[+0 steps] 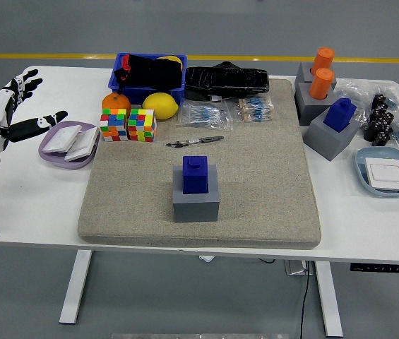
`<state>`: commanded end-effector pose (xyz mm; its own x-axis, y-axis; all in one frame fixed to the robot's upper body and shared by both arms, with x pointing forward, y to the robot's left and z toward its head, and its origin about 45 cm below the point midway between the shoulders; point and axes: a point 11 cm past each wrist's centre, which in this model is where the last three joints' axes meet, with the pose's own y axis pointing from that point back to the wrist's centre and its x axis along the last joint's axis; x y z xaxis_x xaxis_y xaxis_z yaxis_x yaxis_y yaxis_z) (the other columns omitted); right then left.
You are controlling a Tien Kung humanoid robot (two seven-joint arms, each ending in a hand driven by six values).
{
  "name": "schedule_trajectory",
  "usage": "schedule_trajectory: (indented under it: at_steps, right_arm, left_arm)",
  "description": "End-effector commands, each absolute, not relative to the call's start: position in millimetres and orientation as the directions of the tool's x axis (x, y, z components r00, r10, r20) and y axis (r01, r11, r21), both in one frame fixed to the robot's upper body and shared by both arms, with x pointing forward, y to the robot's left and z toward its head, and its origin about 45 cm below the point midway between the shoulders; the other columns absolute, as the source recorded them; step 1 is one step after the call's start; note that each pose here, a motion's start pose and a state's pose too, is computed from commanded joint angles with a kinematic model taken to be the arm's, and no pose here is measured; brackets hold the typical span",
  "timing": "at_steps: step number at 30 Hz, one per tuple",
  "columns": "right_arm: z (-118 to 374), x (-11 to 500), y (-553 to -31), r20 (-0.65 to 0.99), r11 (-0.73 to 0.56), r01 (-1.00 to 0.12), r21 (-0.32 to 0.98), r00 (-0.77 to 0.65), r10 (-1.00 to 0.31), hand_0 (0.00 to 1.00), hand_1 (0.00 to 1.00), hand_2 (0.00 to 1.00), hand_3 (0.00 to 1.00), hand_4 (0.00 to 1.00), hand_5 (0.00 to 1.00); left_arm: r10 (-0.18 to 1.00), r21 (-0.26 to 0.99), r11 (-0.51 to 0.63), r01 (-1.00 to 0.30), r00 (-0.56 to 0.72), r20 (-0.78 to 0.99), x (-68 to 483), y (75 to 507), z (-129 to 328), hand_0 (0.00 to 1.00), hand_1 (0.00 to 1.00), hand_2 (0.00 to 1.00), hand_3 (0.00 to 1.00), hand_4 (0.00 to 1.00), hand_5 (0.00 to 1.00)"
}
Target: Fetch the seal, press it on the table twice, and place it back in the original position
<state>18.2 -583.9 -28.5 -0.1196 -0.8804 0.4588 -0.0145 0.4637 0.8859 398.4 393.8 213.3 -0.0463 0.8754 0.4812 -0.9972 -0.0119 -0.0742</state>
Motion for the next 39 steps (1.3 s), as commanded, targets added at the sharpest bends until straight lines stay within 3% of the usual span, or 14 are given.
schedule_trajectory:
  at_steps: [39]
  right_arm:
    - [-26.3,17.6,-587.0,0.46,0.466,-0.028,0.884,-0.116,-0.88,0.787,0.701,0.679,0.648,0.811,0.477]
  left_arm:
    - [0.88,-0.082,-0.012,-0.997,-0.05,0.472,398.2,393.8,216.3,0.891,0.912,0.883,0.929,0.944,0.221]
